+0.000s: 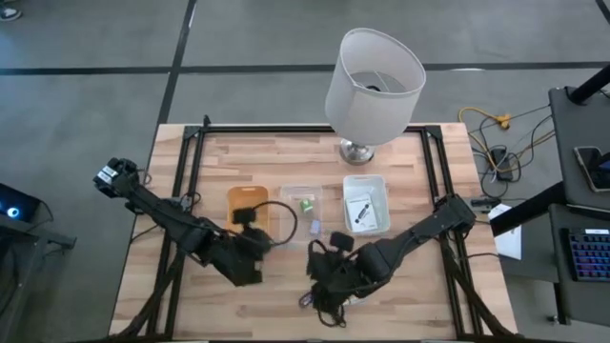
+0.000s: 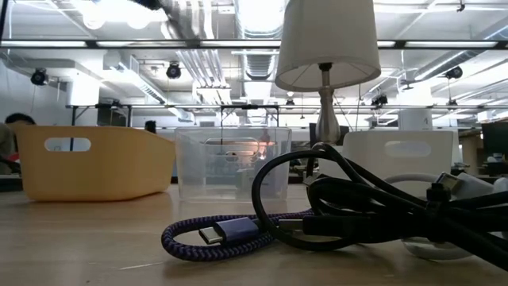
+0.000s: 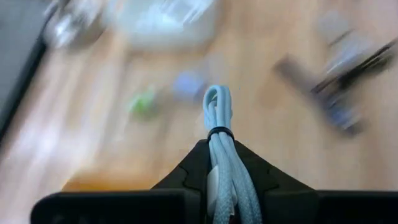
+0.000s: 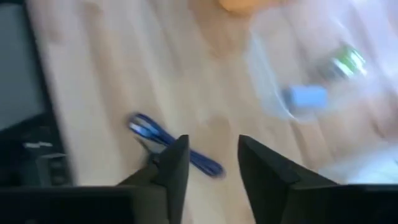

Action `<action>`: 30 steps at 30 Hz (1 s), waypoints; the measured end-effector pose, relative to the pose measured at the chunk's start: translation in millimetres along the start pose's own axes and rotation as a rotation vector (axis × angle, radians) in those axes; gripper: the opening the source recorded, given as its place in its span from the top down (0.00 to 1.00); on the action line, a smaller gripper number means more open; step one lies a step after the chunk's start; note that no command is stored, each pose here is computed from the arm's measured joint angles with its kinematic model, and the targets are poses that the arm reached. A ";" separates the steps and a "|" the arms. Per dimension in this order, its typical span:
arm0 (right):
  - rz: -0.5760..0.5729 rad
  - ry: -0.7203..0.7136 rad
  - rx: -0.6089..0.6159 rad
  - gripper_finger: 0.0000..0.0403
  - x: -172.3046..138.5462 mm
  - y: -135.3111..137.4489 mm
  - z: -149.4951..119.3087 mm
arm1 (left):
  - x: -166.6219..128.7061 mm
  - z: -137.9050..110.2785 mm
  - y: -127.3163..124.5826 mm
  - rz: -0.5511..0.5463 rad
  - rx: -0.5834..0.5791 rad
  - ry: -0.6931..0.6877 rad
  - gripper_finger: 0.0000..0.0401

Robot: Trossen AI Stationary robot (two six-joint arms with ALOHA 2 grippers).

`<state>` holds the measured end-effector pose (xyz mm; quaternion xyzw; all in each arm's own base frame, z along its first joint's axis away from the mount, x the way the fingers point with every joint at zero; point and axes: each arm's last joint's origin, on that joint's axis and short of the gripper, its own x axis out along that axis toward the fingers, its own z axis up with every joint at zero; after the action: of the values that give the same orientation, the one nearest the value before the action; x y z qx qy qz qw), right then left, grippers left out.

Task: Pick and place items into bin
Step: Put the gray charger cable into the yellow bin, then put the white charger cable into the yellow bin

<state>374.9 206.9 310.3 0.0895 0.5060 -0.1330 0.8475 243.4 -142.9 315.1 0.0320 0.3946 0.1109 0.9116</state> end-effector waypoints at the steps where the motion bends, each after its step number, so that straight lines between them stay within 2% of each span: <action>1: -0.026 0.024 0.010 0.67 -0.6 -1.6 -3.6 | -3.1 -5.9 6.2 0.042 -0.011 0.047 0.93; 5: -0.115 0.098 0.012 0.59 -2.8 -2.2 -21.5 | -14.0 -29.8 29.3 0.218 -0.025 0.250 0.93; 8: -0.146 0.128 0.011 0.55 -2.0 -0.1 -31.5 | -14.0 -39.4 36.0 0.300 0.001 0.321 0.93; 15: -0.188 0.154 0.046 0.55 9.6 0.4 -42.4 | 30.0 -67.7 42.8 0.449 0.074 0.456 0.93; 19: -0.184 0.172 0.065 0.56 12.1 1.8 -46.2 | 51.8 -77.9 42.1 0.528 0.055 0.447 0.83; 21: -0.181 0.185 0.073 0.56 12.6 3.1 -49.1 | 57.8 -76.7 37.3 0.505 0.031 0.435 0.75; 23: -0.172 0.201 0.073 0.56 12.2 5.7 -53.0 | 62.3 -72.8 30.8 0.434 -0.006 0.436 0.68; 27: -0.154 0.227 0.053 0.56 10.3 11.1 -60.9 | 59.1 -59.9 17.7 0.192 -0.079 0.493 0.54; 30: -0.132 0.256 0.029 0.56 8.6 14.6 -65.5 | 39.2 -45.7 13.0 0.037 -0.118 0.511 0.46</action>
<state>328.7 238.3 272.0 0.0847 0.6128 -0.1831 0.7641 234.0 -122.7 257.6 -0.0431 0.6041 0.1551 0.7805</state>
